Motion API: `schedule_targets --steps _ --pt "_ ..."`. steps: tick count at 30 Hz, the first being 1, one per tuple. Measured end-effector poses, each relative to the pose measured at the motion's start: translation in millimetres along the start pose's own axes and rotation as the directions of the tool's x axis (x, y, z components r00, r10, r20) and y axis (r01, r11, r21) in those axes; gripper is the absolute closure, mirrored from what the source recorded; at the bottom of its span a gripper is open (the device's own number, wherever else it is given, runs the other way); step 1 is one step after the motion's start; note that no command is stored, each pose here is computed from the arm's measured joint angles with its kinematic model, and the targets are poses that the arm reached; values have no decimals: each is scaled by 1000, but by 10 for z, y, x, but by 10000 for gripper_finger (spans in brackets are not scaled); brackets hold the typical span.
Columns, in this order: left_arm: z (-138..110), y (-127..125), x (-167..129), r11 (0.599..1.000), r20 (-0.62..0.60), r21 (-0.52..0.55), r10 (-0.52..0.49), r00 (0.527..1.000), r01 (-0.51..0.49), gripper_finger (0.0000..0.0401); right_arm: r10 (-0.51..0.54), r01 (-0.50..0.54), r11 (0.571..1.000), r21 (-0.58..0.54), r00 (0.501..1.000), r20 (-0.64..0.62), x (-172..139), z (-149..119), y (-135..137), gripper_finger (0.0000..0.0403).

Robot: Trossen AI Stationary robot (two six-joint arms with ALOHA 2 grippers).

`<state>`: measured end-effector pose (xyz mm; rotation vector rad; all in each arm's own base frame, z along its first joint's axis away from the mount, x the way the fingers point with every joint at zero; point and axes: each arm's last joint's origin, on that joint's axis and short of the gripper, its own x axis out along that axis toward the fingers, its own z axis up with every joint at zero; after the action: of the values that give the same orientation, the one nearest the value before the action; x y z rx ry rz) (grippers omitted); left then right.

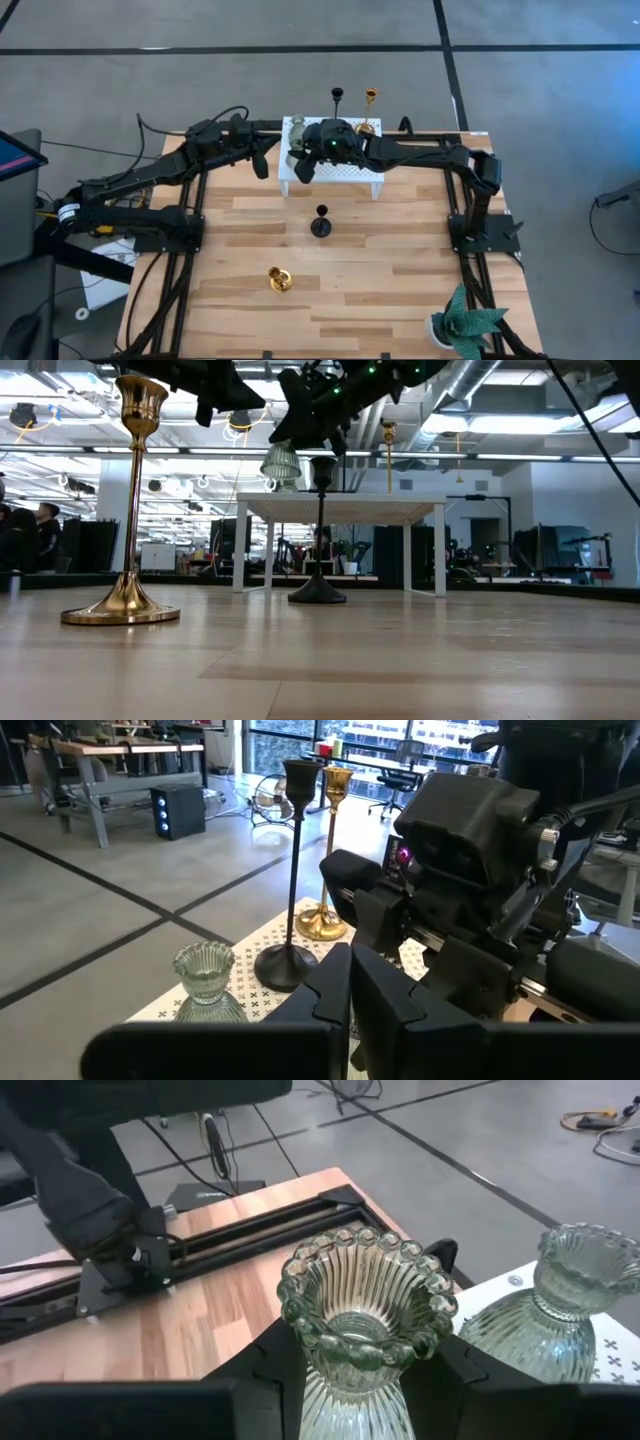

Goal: Pick & Place candle stick holders
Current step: Align the transparent candle holder with the transparent candle holder on the shelf

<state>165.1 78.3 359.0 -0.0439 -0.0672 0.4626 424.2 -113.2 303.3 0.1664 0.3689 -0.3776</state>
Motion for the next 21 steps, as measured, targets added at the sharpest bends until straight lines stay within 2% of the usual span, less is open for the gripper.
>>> schedule_targets --steps 16,21 --pt "0 0 0 1000 0 0 -1 1000 1 390 13 -13 1000 3 1000 -19 4 -11 -41 290" --pt "-15 -24 -1 996 -19 -2 -88 996 88 390 11 -11 1000 2 1000 -23 4 -15 -39 290"
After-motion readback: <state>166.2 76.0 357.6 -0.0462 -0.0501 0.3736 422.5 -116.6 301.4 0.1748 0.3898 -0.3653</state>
